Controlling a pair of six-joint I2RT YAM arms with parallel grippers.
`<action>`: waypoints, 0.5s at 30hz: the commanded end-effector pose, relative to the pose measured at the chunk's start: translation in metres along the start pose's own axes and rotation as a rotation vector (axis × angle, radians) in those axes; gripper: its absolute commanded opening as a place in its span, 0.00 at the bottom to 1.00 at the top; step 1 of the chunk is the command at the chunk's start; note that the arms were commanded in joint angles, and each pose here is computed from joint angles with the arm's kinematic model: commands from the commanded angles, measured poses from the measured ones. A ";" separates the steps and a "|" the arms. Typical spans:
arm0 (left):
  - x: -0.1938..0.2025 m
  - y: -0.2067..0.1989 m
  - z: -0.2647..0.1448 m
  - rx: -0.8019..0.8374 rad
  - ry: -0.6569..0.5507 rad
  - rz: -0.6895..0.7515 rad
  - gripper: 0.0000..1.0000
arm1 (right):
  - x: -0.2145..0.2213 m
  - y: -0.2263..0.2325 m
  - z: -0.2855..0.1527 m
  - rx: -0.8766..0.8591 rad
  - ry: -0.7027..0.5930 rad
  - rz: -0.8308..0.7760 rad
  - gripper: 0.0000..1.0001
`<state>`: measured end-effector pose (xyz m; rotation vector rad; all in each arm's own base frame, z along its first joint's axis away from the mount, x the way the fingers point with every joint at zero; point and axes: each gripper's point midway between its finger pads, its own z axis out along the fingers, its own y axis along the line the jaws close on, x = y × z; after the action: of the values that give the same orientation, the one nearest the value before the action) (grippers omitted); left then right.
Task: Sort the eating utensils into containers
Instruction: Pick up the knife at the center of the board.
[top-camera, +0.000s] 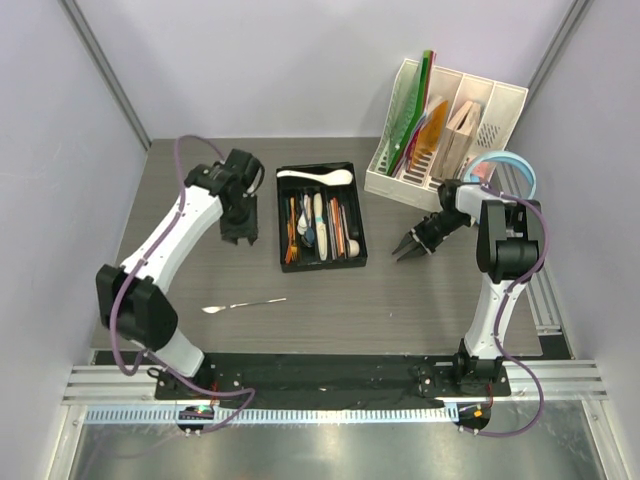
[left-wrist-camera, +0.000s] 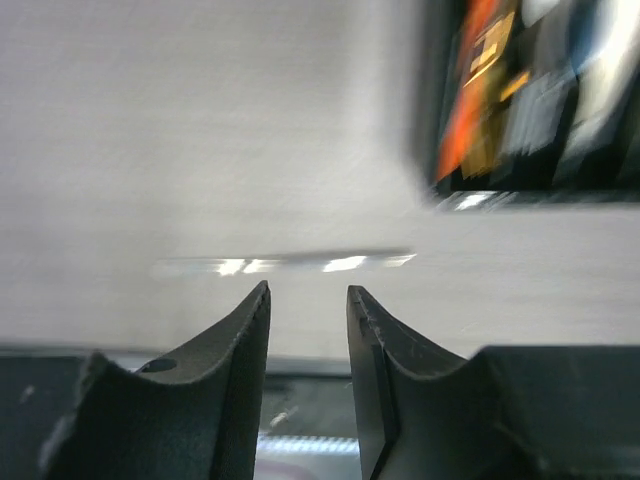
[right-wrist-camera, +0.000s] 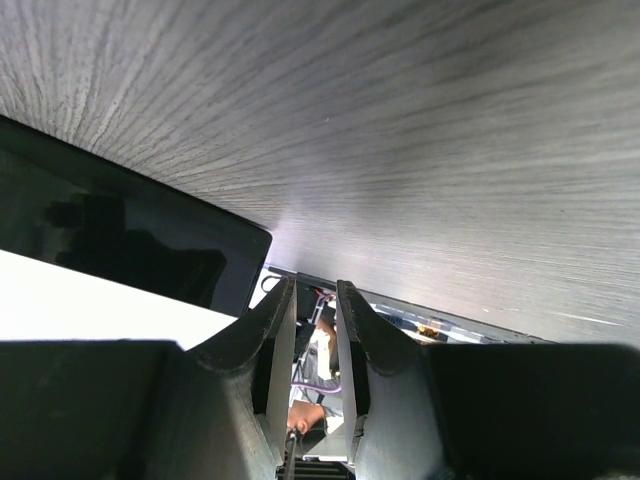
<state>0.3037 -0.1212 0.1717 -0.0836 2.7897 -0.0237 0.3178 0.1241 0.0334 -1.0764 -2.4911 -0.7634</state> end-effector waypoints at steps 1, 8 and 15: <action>0.065 0.049 0.015 -0.196 0.214 0.129 0.39 | 0.013 -0.015 0.020 0.014 0.110 0.058 0.29; 0.091 0.045 0.023 -0.231 0.286 0.297 0.40 | 0.013 -0.013 0.018 0.015 0.104 0.061 0.29; 0.111 0.030 0.045 -0.196 0.376 0.330 0.41 | 0.016 -0.016 0.016 0.017 0.097 0.054 0.29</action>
<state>0.2196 -0.0942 0.1070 0.3274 3.0739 0.3695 0.3175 0.1242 0.0334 -1.0722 -2.4977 -0.7746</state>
